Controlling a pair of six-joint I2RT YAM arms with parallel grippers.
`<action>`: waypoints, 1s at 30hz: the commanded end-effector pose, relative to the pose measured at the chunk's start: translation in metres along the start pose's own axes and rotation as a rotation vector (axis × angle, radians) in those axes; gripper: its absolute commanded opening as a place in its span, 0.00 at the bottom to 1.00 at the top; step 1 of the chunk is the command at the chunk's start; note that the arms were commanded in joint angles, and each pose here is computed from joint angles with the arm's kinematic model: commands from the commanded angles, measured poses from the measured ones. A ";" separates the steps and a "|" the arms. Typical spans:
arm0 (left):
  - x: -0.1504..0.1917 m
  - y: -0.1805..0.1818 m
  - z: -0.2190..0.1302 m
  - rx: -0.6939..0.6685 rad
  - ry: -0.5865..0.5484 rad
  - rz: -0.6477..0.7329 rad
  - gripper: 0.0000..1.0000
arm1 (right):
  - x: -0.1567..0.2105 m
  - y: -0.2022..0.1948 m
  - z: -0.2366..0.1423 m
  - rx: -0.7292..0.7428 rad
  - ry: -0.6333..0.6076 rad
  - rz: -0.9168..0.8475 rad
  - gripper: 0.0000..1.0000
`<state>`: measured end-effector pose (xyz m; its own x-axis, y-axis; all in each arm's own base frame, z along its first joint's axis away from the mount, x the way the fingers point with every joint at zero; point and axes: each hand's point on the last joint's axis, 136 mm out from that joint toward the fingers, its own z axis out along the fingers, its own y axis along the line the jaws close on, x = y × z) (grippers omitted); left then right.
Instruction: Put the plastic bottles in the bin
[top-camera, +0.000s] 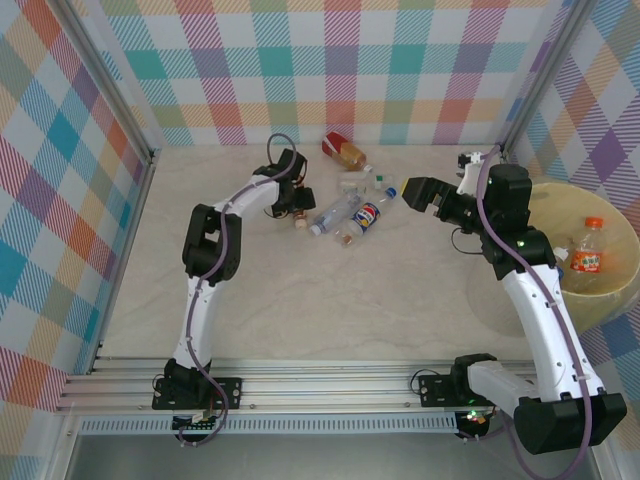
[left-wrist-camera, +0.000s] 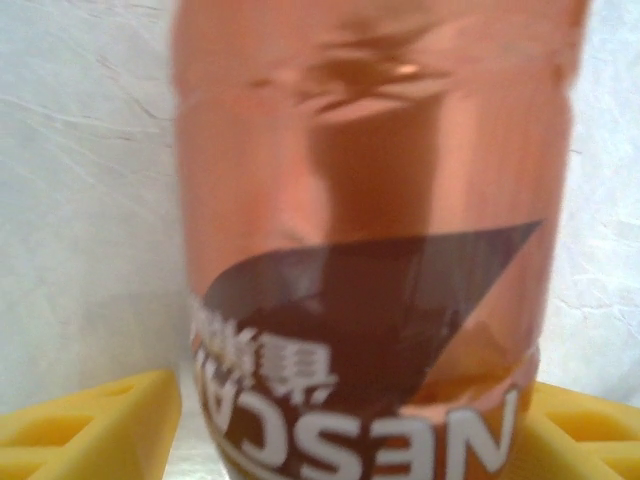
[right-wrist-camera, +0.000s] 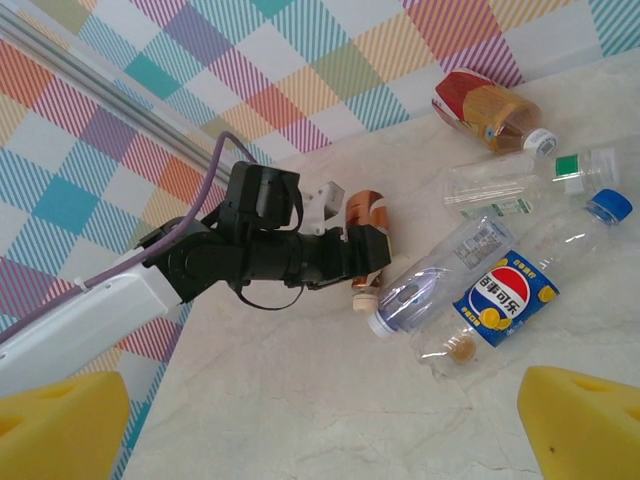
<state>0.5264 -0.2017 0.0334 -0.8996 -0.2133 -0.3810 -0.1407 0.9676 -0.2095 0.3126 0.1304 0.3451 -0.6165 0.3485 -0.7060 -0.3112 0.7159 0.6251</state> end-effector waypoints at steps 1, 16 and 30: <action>0.007 0.024 0.004 -0.082 0.014 -0.024 0.72 | -0.008 0.010 -0.009 0.001 -0.028 -0.041 1.00; 0.041 0.064 -0.011 -0.208 0.013 -0.064 0.57 | -0.003 0.001 0.000 0.012 -0.006 -0.020 1.00; 0.088 0.068 -0.034 -0.200 0.029 -0.014 0.60 | -0.001 -0.007 0.018 0.015 0.020 0.007 1.00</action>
<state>0.4518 -0.1590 0.0259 -0.8824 -0.2394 -0.4051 -0.2190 0.9709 -0.0967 0.3248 0.1312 0.3270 -0.6520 0.3435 -0.6760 -0.2669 0.7305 0.6286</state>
